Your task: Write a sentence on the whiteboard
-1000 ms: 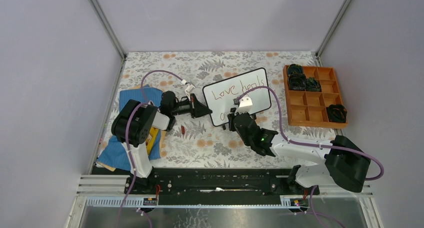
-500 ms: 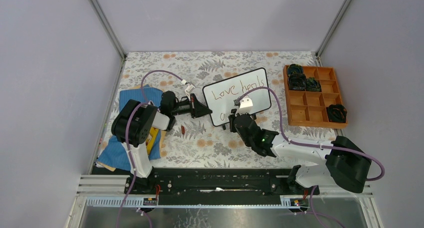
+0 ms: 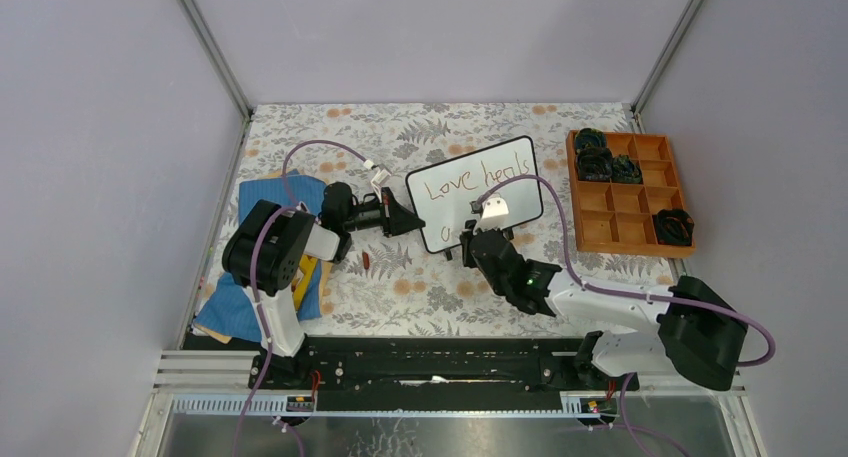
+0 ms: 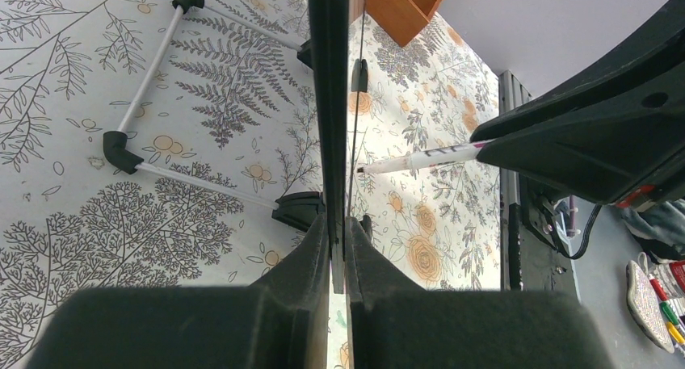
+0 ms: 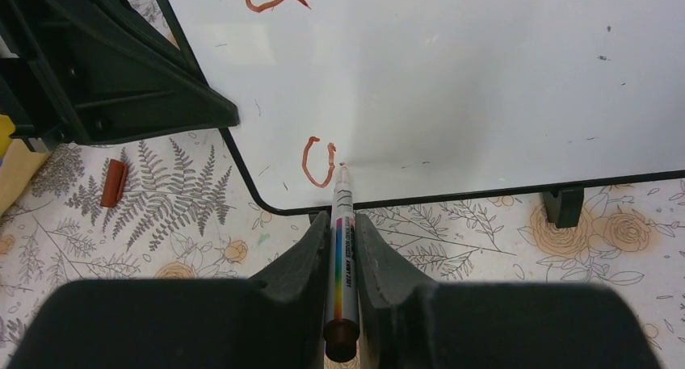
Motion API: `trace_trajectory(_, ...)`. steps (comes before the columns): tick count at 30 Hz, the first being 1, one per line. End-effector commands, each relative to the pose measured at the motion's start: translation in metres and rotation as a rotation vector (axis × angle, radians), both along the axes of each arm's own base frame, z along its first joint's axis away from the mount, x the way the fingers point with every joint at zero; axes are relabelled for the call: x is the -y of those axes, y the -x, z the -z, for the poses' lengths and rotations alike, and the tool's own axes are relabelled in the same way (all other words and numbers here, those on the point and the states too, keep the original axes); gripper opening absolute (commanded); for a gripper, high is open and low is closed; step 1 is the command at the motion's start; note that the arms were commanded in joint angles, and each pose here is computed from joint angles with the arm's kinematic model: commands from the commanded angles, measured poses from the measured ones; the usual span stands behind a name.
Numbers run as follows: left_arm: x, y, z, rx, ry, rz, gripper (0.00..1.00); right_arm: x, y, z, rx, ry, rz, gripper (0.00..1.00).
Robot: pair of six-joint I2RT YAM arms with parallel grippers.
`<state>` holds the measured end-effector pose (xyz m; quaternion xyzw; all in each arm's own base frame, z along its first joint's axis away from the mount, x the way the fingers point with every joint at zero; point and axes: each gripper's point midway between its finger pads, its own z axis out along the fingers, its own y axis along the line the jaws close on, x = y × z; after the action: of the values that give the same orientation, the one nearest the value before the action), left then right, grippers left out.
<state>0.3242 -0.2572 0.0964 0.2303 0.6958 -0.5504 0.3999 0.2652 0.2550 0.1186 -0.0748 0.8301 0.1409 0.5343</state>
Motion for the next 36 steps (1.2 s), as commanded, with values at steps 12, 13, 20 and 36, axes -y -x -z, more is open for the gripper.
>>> trace_trajectory(12, 0.001, 0.017, 0.012, -0.021, -0.105, 0.033, 0.00, 0.017, 0.016, -0.078, 0.090, -0.197, -0.013, 0.00)
trace_trajectory(13, 0.000, 0.018, 0.013, -0.021, -0.113, 0.033, 0.00, 0.018, 0.017, -0.079, 0.092, -0.199, -0.014, 0.00)
trace_trajectory(20, -0.006, 0.024, 0.012, -0.008, -0.166, 0.031, 0.00, 0.019, 0.021, -0.083, 0.097, -0.221, -0.031, 0.00)
trace_trajectory(36, -0.017, 0.022, 0.009, 0.012, -0.242, -0.032, 0.04, 0.021, 0.028, -0.098, 0.123, -0.258, -0.068, 0.00)
